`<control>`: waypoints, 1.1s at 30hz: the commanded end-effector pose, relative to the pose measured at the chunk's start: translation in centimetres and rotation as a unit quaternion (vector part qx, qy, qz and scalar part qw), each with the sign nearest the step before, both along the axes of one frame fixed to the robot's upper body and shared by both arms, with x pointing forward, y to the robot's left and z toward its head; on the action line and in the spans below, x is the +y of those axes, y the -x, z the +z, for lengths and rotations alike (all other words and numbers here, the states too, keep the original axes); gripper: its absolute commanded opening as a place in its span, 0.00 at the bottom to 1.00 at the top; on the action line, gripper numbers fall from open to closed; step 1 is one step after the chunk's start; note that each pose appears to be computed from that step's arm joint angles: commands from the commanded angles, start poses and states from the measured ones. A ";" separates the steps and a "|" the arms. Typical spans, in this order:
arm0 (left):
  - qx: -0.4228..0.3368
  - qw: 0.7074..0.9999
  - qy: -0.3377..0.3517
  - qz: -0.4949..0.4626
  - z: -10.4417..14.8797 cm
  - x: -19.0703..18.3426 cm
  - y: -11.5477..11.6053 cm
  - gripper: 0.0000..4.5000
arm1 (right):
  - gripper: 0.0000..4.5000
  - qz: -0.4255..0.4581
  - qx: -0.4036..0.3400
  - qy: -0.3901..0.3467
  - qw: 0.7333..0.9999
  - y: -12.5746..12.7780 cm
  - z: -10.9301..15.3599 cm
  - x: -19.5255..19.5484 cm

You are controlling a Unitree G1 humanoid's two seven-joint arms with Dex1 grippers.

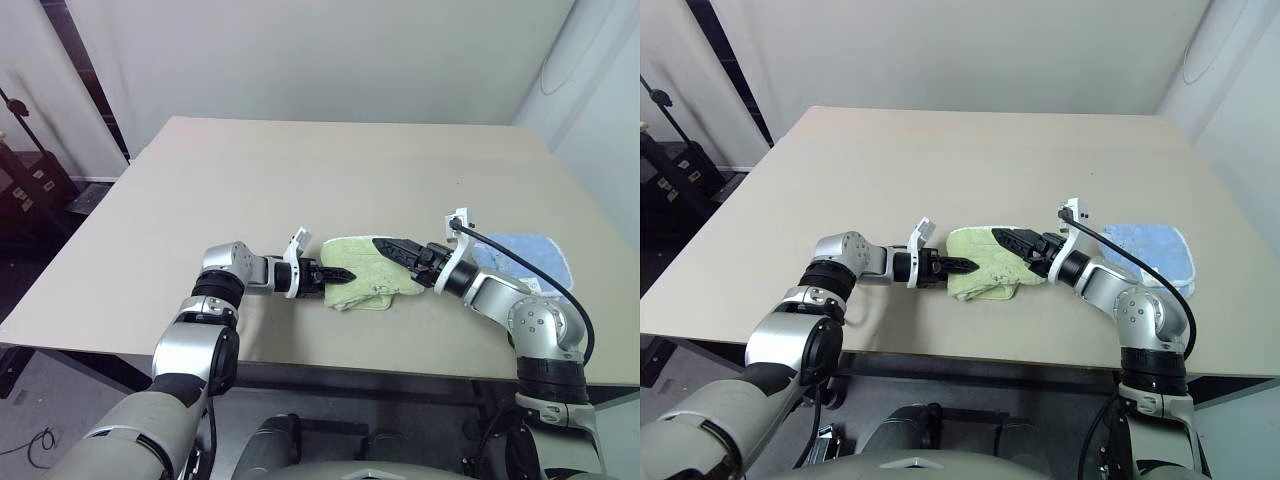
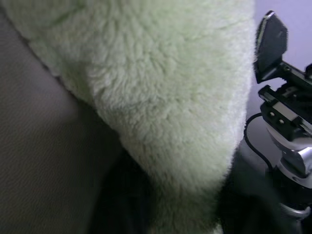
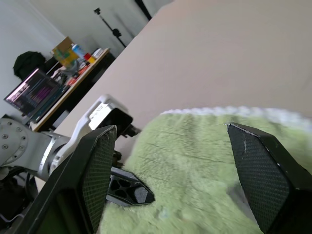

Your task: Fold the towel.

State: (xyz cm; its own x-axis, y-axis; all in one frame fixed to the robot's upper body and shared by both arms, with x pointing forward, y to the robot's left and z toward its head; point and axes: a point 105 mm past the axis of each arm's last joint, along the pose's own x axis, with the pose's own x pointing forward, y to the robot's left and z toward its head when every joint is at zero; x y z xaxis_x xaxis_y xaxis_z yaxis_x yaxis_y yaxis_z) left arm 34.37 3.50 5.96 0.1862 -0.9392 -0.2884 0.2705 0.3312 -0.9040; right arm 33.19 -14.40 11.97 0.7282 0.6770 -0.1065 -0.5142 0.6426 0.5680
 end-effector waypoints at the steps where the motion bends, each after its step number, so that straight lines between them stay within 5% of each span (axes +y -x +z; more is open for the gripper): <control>1: -0.021 0.999 0.012 0.025 1.4 1.7 -1.0 0.08 | 0.84 -0.006 -0.032 -0.012 0.999 0.0 1.5 0.0; 3: -0.032 0.998 0.022 0.044 2.4 3.3 -1.7 0.01 | 0.84 -0.003 -0.033 -0.015 0.999 0.2 1.5 0.1; 14: -0.123 0.965 0.055 0.224 9.5 15.3 -4.6 0.01 | 0.84 0.009 -0.032 -0.045 0.998 -0.1 1.4 0.6; 21: -0.175 0.856 -0.030 0.486 11.4 27.4 -6.3 0.01 | 0.84 0.036 -0.028 -0.051 0.998 -0.8 1.1 2.4; 26: -0.173 0.760 -0.062 0.623 11.0 33.9 -5.1 0.01 | 0.84 0.054 -0.028 -0.052 0.997 -1.4 1.0 3.3; 33: -0.115 0.753 -0.047 0.647 6.7 34.9 -3.4 0.01 | 0.84 0.077 -0.035 -0.038 0.996 -1.8 0.9 4.2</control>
State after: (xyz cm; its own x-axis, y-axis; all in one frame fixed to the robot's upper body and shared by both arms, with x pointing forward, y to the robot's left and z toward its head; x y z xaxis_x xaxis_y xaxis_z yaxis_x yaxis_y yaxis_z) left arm 37.72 38.21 12.11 0.9765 0.0901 -0.1960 -0.2135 0.5312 -0.8199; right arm 34.58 -10.51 11.19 0.6278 0.7762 -0.0580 -0.5956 0.5271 0.6062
